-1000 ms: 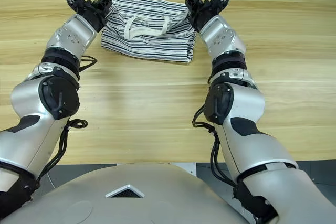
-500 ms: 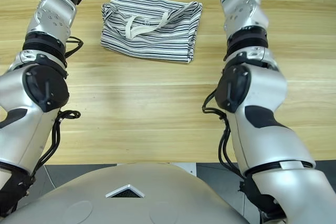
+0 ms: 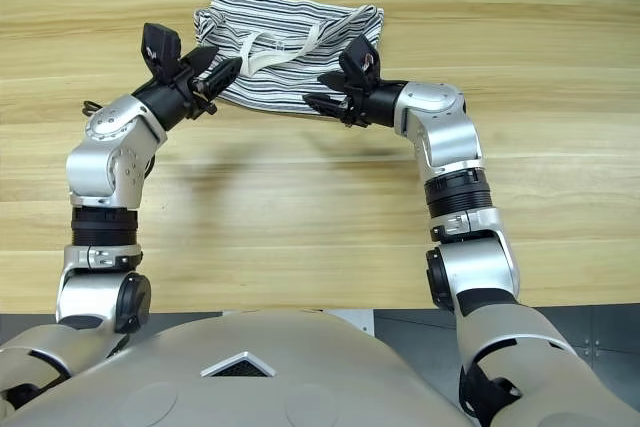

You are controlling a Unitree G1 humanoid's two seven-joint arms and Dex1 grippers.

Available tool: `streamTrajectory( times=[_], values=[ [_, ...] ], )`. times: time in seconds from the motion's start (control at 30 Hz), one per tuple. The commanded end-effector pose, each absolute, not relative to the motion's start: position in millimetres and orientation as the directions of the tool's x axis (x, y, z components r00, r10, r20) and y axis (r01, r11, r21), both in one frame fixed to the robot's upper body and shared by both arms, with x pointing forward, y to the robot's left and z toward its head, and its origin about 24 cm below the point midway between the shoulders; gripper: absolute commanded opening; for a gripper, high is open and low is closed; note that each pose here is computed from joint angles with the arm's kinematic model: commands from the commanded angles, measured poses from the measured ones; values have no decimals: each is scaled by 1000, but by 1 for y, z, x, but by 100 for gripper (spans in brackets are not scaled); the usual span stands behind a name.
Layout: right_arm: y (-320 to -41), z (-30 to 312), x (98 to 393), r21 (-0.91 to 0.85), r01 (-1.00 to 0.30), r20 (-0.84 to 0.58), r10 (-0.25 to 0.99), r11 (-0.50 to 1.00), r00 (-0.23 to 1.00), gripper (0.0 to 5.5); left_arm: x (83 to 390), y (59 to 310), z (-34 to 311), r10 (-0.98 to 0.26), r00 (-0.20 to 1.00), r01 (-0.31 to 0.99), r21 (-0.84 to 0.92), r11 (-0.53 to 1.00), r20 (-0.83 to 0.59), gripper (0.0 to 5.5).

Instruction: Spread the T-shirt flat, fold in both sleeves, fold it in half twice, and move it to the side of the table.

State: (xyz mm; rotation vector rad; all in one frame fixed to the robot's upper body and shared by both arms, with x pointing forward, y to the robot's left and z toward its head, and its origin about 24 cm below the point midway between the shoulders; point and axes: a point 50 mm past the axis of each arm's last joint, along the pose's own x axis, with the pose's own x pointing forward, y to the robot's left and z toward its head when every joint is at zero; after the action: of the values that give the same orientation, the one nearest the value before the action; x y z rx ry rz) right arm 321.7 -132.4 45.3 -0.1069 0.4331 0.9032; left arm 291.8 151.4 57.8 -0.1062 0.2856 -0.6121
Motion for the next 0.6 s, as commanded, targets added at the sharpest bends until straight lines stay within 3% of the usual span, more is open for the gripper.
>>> streamTrajectory(
  times=[0.03,0.23,0.37,0.6],
  values=[
    [-129,48,333,43,-734,-424,677,678,601,231,285,153,52,-569,772,563,-109,819,-282,255],
    [-119,52,342,79,-680,-391,650,729,652,231,290,159,37,-454,813,531,146,835,-364,255],
    [-115,50,345,84,-656,-420,624,750,659,231,291,152,34,-459,816,539,177,823,-353,255],
    [-102,10,343,-120,-567,-582,405,815,705,231,285,145,45,-514,802,574,153,805,-303,255]
  ],
)
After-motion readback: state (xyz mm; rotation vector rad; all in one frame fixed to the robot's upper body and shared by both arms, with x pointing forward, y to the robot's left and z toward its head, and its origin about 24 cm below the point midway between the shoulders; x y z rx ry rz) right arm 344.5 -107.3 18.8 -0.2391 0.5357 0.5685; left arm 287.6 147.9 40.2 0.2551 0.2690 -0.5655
